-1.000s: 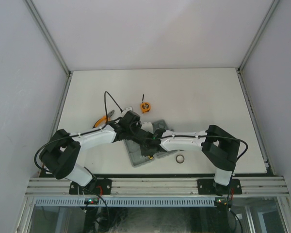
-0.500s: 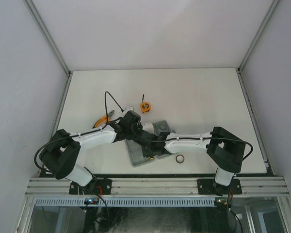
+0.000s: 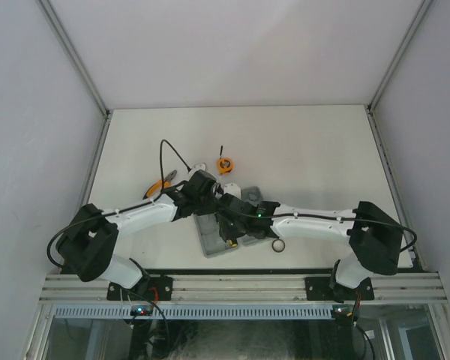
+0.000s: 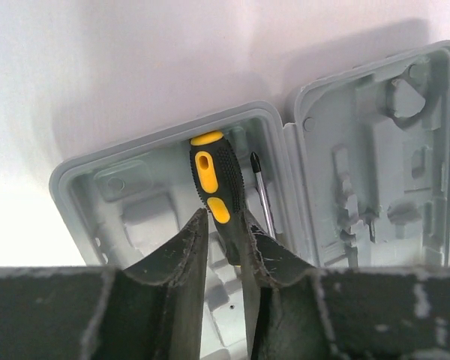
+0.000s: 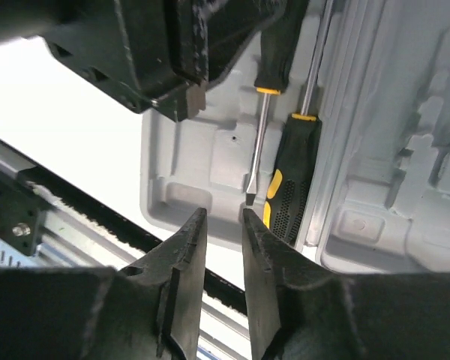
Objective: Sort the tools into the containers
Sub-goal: Adjust the screwdriver in the storage box.
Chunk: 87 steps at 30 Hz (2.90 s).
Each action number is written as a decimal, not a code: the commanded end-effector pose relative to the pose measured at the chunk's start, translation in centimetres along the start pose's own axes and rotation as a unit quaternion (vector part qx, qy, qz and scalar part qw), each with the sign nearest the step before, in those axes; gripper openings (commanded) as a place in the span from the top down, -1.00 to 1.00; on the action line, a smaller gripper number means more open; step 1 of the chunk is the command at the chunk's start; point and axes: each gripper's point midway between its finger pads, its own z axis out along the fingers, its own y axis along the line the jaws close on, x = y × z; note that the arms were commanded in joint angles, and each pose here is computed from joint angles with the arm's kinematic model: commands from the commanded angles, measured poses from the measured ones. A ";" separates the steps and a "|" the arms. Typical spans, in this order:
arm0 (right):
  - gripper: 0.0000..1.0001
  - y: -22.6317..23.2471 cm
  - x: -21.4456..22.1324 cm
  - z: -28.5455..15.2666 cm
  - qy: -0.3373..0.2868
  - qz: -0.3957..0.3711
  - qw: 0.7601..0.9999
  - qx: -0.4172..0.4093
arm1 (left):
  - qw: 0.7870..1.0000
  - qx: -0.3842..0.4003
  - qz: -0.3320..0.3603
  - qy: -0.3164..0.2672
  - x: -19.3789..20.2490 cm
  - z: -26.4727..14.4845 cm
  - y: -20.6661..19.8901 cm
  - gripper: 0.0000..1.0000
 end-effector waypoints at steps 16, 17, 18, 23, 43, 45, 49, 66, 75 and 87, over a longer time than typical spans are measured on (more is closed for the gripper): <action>0.35 0.7 -4.6 -4.3 -0.105 -0.004 0.994 -0.036 | 0.992 0.058 0.021 -0.111 -5.8 -6.3 -2.4 0.16; 0.36 0.7 -4.6 -4.3 -0.104 -0.002 0.994 -0.039 | 0.991 0.059 0.020 -0.118 -6.0 -6.6 -2.3 0.17; 0.37 0.7 -4.7 -4.3 -0.103 -0.001 0.994 -0.041 | 0.990 0.059 0.020 -0.123 -6.0 -6.8 -2.2 0.17; 0.40 0.8 -5.1 -4.3 -0.117 0.004 0.992 -0.042 | 0.988 0.063 0.014 -0.141 -6.1 -7.6 -1.4 0.17; 0.67 1.7 -4.7 -1.3 -0.072 -0.020 0.996 -0.052 | 0.990 0.015 -0.043 -0.135 -3.2 -6.7 6.6 0.15; 0.71 1.7 -4.7 -0.6 -0.063 -0.017 0.997 -0.046 | 0.991 0.010 -0.041 -0.130 -2.7 -6.5 7.1 0.15; 0.72 0.8 -5.2 0.8 -0.051 0.001 0.998 -0.025 | 0.992 0.006 -0.037 -0.124 -2.2 -6.2 7.5 0.15; 0.78 -1.3 -7.0 4.7 -0.018 -0.007 1.000 0.009 | 0.994 0.002 -0.032 -0.108 -1.3 -5.3 7.8 0.17; 0.78 -1.4 -6.5 6.2 0.017 -0.016 0.999 0.028 | 0.994 0.004 -0.034 -0.105 -1.1 -5.0 7.8 0.18; 0.78 -3.1 -4.8 6.5 0.043 -0.023 0.995 0.084 | 0.994 0.006 -0.034 -0.104 -1.1 -4.9 7.6 0.19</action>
